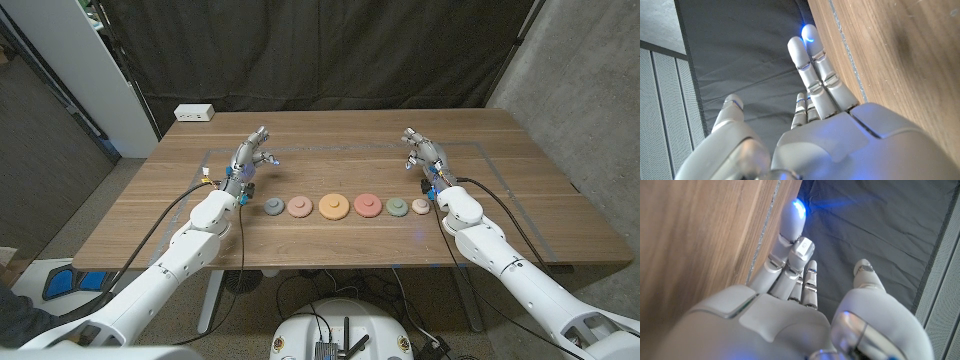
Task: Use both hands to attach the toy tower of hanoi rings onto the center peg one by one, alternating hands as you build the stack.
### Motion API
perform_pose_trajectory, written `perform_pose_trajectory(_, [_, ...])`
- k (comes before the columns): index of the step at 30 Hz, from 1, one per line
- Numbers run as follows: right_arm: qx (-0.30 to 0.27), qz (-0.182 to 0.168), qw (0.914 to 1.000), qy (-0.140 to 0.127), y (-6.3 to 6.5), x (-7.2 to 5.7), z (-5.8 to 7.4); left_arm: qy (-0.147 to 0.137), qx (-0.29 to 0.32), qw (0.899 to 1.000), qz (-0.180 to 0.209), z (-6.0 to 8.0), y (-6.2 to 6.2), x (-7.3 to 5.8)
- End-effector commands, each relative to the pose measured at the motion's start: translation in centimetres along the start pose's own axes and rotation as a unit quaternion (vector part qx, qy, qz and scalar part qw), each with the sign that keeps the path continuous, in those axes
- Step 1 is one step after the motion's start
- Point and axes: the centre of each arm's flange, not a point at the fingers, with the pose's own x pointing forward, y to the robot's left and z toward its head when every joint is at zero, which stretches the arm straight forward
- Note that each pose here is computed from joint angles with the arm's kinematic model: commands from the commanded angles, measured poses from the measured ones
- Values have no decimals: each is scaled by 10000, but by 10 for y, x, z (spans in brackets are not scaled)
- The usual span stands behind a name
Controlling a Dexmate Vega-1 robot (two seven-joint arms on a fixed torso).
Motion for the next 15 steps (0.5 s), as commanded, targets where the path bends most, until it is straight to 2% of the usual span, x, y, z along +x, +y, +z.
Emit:
perform_pose_trajectory(1, [262,95,9996,56,-3,-3,-1,-67,3,9999,78,-3,-3,-4])
perform_pose_trajectory(9, [152,-36,9999,15,-5,-6,2,-134,32,9999,-6,-3,-4,-2])
perform_pose_trajectory(15, [46,-88,10000,9,-3,-7,2,-130,123,9998,93,-2,-3,-2])
